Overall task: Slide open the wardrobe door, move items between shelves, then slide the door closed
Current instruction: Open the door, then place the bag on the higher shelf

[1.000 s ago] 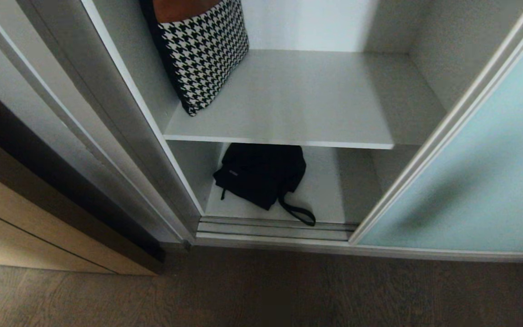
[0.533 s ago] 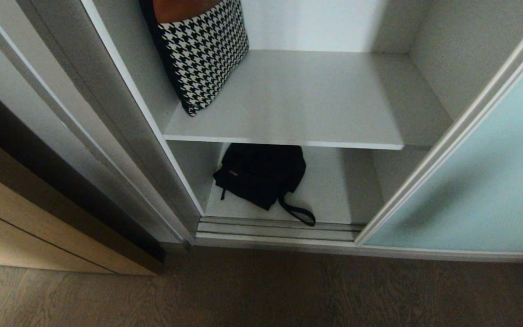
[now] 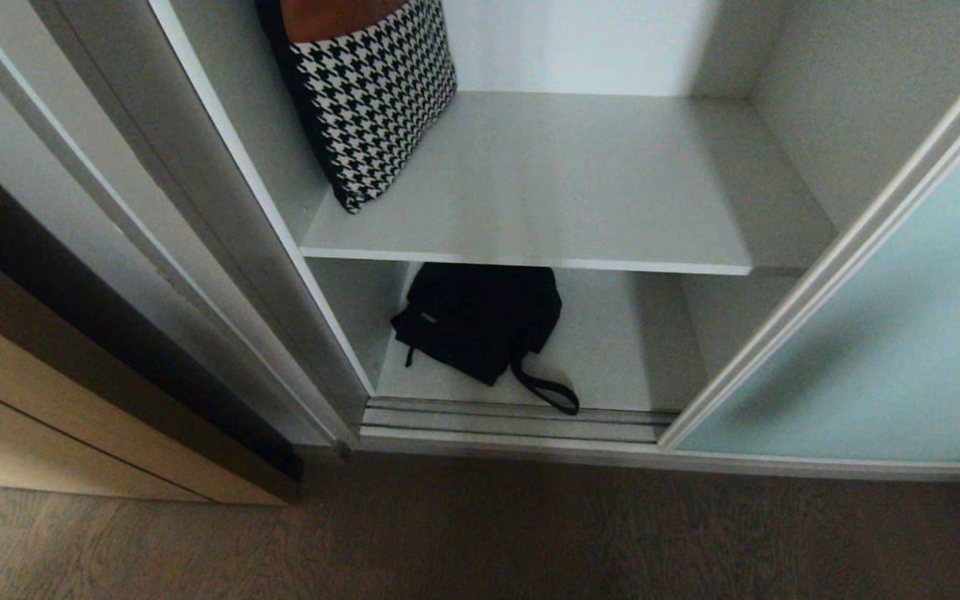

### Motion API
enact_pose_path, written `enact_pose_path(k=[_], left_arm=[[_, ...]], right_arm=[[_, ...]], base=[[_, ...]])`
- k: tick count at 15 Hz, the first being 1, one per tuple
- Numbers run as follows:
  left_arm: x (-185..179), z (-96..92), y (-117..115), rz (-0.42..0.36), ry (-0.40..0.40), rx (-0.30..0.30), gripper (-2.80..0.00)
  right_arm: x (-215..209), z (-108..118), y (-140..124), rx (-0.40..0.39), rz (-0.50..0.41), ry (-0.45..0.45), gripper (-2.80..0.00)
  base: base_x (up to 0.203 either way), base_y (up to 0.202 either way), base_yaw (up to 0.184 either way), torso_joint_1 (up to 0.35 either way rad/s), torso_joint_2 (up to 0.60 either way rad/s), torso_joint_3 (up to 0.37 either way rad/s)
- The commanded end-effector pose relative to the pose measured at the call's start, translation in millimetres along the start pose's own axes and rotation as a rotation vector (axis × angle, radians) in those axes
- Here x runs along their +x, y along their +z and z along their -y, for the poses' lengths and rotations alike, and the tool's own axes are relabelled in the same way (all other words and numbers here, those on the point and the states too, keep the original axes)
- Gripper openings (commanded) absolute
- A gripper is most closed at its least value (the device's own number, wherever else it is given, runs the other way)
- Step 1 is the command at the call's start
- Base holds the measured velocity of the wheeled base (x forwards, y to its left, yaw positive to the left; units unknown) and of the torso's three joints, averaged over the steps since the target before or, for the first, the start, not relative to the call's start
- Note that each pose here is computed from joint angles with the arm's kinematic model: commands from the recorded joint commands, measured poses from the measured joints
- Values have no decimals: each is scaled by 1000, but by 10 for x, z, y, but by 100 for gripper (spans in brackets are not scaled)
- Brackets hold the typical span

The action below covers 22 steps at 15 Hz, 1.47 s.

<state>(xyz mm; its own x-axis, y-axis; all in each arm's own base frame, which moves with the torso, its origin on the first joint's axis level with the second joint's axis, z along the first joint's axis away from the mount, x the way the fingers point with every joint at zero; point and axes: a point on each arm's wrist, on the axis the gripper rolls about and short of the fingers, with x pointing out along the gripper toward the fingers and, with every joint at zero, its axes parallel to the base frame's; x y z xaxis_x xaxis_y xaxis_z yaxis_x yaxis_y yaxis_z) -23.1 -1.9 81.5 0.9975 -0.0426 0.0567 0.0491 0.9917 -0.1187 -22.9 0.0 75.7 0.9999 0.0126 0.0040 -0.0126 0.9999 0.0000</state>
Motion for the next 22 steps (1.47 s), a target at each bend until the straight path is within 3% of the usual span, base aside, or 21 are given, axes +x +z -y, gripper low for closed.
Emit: enact_pose_path(k=[1,3,5,6,8,10,14,22], left_arm=[[5,-5,-4,-6,18,-24,-280],[4,-4,4,-2,19,39,-280],[1,-1,11,-4,8,152,-280],[0,0,11,-6,9,168,-280],[4,-4,2,-4,18,187,-280],[-3,-20,-61,-73,58,195,-280],[1,-18,-53,-58,49,232,-280],[2,-19,-56,-58,49,225,-280]], right_arm=[[0,0,0,0,1,1,-280],[0,0,0,0,1,1,-280],[0,0,0,0,1,1,-280],[0,0,0,0,1,1,-280],[0,0,0,0,1,1,-280],[0,0,0,0,1,1,-280],[0,0,0,0,1,1,-280],[0,0,0,0,1,1,-280]], base=[[0,0,0,0,0,0],[0,0,0,0,0,0],[0,0,0,0,0,0],[0,0,0,0,0,0],[0,0,0,0,0,0],[0,0,0,0,0,0],[0,0,0,0,0,0],[0,0,0,0,0,0]])
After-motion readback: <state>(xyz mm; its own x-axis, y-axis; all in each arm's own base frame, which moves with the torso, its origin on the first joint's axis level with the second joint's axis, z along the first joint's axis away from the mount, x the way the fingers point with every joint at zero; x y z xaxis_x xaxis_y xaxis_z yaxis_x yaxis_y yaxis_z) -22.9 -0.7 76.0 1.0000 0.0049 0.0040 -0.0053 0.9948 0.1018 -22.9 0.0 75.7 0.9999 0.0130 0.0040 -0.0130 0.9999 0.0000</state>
